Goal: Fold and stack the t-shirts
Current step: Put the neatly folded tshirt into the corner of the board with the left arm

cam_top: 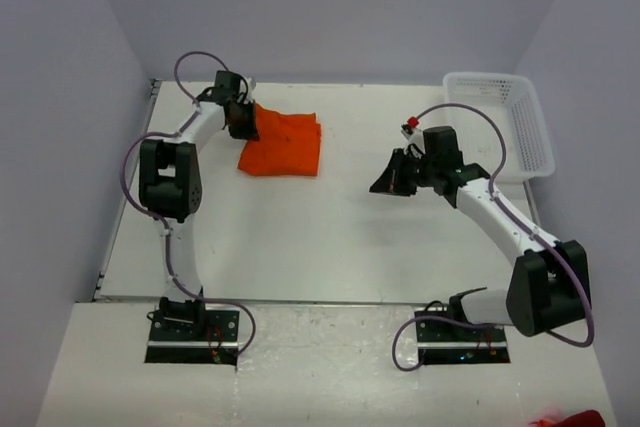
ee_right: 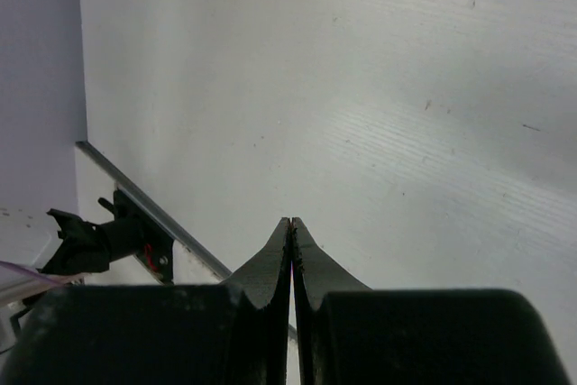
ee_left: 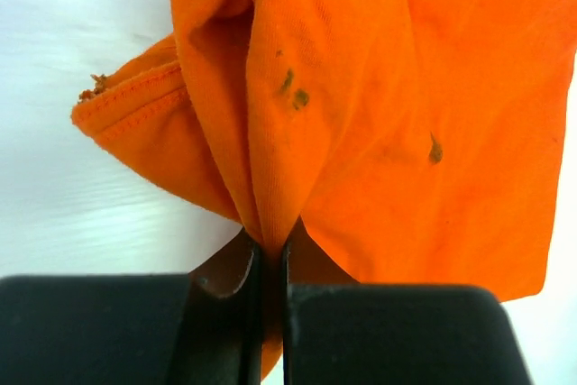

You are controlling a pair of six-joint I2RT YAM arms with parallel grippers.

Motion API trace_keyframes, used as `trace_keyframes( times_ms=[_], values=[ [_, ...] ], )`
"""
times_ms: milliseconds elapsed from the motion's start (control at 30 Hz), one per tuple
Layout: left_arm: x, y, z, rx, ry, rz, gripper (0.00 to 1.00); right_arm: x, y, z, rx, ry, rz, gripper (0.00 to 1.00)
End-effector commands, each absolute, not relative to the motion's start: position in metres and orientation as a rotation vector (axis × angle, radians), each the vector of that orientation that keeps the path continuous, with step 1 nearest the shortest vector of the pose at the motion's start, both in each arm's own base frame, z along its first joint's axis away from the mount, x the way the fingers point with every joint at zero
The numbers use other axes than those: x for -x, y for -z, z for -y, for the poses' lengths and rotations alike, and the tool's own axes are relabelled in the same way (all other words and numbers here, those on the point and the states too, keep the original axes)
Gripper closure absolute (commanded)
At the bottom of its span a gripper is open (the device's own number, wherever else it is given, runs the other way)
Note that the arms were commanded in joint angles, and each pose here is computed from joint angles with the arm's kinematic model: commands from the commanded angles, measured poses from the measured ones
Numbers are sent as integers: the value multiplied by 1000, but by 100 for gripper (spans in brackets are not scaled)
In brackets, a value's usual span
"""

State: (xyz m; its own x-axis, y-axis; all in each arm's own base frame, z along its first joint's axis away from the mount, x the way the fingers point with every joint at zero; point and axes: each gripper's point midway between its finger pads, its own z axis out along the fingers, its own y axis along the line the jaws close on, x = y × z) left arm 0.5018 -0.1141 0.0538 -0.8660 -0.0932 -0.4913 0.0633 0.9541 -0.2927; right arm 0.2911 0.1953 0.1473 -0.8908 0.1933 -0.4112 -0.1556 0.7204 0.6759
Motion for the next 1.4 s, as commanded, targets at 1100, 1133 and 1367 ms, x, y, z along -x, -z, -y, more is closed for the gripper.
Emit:
trace_keyframes(
  times_ms=[1100,1133,1367],
  values=[
    [-619,-48,-182,41,-512,-2374,100,-197,-163,-213,268,-1071,-2436,100],
    [-621,-50,-183,33,-519,-2363,100,-197,-162,-213,268,-1069,-2441,100],
    [-637,-67,-190,4,-553,-2274,100,-196,-153,-216,267,-1066,-2477,100]
  ],
)
